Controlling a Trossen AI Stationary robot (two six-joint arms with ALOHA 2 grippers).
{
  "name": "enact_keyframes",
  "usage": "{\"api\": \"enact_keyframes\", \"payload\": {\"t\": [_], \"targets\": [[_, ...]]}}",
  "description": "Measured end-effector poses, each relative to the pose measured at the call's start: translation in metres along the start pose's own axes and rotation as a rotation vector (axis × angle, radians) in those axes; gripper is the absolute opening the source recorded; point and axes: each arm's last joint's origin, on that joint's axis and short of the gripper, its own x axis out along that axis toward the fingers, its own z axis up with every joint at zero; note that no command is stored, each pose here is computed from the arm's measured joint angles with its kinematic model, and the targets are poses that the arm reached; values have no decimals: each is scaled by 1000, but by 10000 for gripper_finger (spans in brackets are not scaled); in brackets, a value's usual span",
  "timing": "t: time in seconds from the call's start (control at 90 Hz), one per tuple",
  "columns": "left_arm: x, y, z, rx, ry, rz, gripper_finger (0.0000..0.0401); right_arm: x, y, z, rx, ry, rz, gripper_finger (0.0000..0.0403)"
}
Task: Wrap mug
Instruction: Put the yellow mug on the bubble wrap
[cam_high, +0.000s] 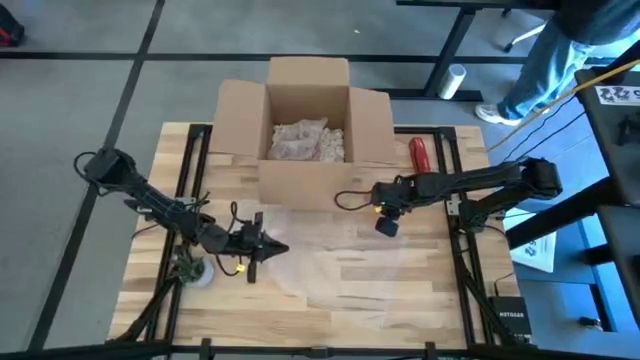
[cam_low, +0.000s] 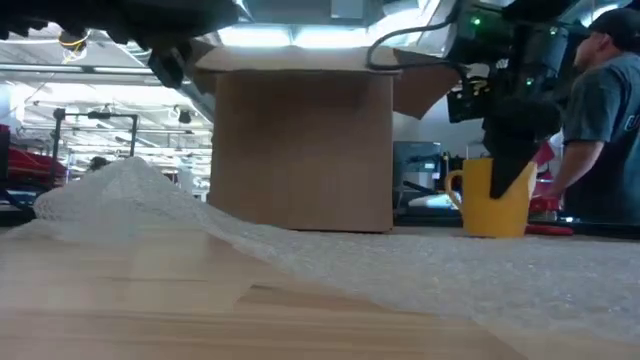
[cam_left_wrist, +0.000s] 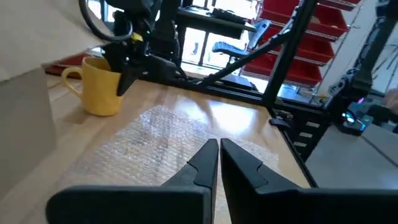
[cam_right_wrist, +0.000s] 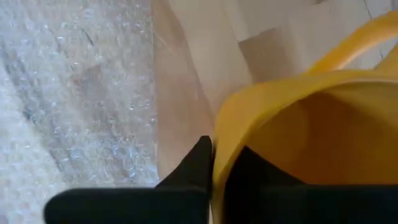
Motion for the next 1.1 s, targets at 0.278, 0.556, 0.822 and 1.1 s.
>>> {"api": "enact_keyframes", "payload": {"t": [0.278,0.556,0.822,1.1], "targets": [[-1,-2,-1,52,6,-11,0,-56,53,7,-54,-44,85,2],[-5,1,-3,108,67,6,0,-92,118,8,-88,-60,160,1],[-7,-2,-2,109,65,-7,0,-58,178,32,-187,10,122,1],[-13,-11,-5,75,73,-53,0,-19,216,95,-315,-2,114,1]]}}
